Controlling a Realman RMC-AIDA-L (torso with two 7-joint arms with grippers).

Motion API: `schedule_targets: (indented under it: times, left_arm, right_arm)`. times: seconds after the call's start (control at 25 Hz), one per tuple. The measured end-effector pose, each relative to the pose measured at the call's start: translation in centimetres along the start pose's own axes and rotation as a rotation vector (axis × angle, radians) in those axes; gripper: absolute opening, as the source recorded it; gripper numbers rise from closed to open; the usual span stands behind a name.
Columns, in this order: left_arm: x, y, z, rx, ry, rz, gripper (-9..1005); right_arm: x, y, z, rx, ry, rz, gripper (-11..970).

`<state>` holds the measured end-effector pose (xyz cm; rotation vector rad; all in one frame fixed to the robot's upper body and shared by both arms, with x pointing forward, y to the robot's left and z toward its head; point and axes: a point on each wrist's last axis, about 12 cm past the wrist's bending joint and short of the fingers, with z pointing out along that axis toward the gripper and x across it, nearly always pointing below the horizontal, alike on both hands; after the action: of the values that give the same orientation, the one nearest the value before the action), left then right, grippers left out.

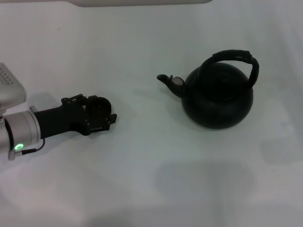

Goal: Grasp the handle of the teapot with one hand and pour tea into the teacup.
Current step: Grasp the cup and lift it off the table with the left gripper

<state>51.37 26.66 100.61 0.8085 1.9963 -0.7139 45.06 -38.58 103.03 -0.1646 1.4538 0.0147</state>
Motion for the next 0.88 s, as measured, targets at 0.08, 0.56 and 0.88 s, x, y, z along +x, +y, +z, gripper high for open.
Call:
schedule_targets:
  times: [0.08, 0.56, 0.88]
  left_arm:
    - [0.02, 0.03, 0.01, -0.003, 0.002, 0.0, 866]
    - [0.03, -0.2, 0.3, 0.01, 0.016, 0.008, 820]
    - [0.16, -0.29, 0.12, 0.014, 0.014, 0.011, 730]
  right_arm:
    - [-0.02, 0.01, 0.0, -0.001, -0.002, 0.0, 751]
    - [0.01, 0.11, -0.4, -0.007, -0.002, 0.0, 751]
    - [0.04, 0.06, -0.69, -0.005, -0.002, 0.0, 751]
